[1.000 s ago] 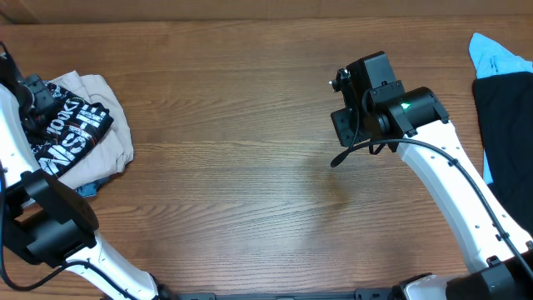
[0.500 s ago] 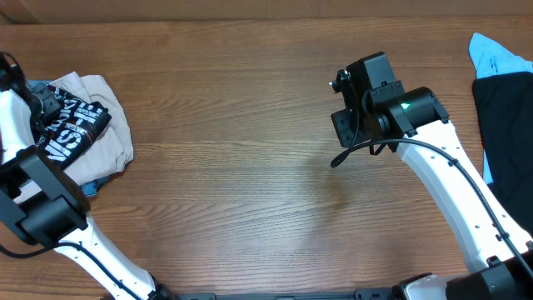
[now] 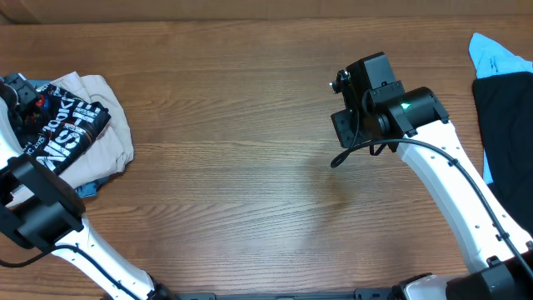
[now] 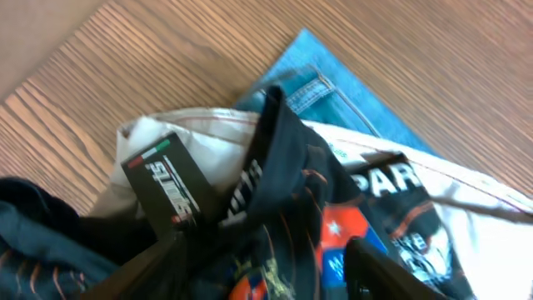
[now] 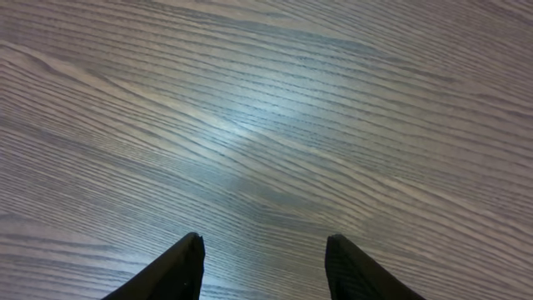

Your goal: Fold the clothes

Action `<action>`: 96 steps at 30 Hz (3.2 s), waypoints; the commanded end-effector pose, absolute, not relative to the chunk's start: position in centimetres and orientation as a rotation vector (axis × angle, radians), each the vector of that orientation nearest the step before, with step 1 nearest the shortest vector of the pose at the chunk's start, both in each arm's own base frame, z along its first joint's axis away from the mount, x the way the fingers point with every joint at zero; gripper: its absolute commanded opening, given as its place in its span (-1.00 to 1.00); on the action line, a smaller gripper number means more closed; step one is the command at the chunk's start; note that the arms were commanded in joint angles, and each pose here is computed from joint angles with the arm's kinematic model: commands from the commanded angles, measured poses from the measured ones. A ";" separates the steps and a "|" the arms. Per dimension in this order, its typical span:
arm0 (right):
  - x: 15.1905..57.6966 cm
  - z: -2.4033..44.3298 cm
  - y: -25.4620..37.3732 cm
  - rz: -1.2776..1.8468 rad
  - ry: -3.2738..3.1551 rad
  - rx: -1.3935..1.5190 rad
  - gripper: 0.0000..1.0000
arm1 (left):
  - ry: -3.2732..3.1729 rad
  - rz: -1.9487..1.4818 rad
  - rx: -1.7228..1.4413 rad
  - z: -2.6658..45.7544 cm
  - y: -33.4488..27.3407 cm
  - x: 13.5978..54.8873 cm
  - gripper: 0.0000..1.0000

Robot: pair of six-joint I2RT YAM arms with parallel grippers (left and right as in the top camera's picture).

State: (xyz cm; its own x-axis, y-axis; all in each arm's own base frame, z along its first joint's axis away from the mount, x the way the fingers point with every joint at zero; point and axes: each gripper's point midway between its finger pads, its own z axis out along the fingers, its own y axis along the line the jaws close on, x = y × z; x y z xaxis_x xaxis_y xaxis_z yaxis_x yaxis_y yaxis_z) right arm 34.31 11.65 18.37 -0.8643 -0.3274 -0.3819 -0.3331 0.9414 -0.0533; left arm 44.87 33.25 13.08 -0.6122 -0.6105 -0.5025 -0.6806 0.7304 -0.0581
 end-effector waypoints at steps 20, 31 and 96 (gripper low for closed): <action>41.8 23.4 6.4 0.367 2.433 -0.090 1.00 | 2.654 -0.226 0.179 25.3 -3.2 45.9 1.00; 39.4 23.0 3.1 0.323 2.511 -0.002 1.00 | 2.785 -0.112 0.285 24.9 -7.5 41.4 1.00; 21.6 24.2 2.5 0.234 2.159 0.031 1.00 | 2.292 -0.021 0.046 27.9 -0.4 15.2 1.00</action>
State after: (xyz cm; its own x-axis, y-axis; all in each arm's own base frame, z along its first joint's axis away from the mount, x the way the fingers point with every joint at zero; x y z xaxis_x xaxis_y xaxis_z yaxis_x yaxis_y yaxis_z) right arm 21.77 2.39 23.97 -0.6424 0.1114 -0.7583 -0.0456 0.9821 0.1828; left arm 15.29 -0.28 27.89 -0.6635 0.0322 -0.7475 0.0378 0.9992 0.0094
